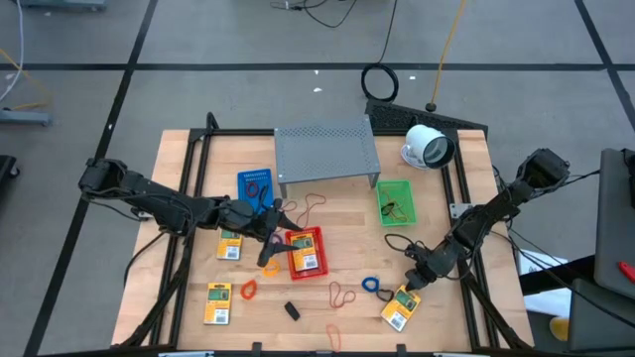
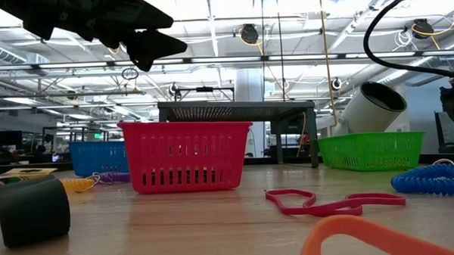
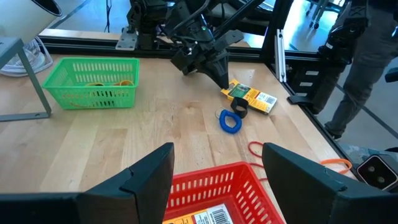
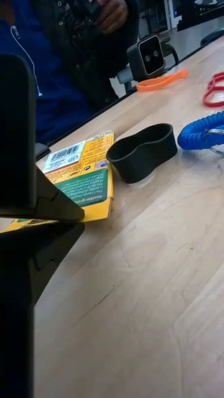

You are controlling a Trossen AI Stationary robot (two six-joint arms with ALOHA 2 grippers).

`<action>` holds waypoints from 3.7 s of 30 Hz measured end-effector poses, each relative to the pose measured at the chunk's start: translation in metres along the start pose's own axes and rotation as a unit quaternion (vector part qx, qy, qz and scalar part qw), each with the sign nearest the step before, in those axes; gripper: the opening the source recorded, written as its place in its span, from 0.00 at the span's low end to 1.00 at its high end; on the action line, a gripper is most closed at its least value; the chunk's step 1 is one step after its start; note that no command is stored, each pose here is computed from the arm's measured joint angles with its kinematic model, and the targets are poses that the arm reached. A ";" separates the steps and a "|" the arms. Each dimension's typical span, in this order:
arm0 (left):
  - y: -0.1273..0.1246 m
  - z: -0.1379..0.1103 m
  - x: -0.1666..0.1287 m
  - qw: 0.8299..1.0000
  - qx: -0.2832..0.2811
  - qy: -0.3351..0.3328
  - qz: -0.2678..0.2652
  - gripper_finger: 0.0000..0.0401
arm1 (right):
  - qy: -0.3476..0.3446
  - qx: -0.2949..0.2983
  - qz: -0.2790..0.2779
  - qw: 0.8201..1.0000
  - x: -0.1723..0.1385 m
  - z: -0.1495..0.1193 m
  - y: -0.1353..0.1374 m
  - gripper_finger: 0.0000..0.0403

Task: Pick & Place Office Desk Supplies
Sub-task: Put the bottom right yellow crayon box into the red bin

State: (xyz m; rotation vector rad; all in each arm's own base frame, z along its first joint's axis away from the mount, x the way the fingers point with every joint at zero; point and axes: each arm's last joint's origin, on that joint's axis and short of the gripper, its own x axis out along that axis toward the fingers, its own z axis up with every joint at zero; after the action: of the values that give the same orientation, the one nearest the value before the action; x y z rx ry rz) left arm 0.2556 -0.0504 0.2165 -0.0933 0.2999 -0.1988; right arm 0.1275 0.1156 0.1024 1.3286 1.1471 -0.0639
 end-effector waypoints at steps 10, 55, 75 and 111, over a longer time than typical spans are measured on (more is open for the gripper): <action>0.000 0.000 0.000 1.000 0.000 -0.001 0.000 0.64 | 0.054 0.005 0.016 0.998 -0.003 -0.003 0.004 0.00; 0.000 0.020 0.000 0.996 -0.058 -0.070 0.018 0.64 | -0.353 -0.483 0.005 0.801 -0.074 0.052 0.150 0.00; 0.010 0.072 0.004 0.990 -0.023 -0.041 0.130 0.64 | -0.371 -0.547 0.033 0.750 -0.078 0.080 0.179 0.00; 0.002 0.100 0.073 0.995 -0.005 0.034 0.097 0.64 | -0.380 -0.561 0.025 0.735 -0.076 0.083 0.180 0.00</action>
State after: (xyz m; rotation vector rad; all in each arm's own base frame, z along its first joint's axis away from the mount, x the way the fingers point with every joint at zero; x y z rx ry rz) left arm 0.3545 -0.0579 0.2906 -0.0676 0.3749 -0.0072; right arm 0.2523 0.0672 0.2674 0.1439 0.2571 0.1136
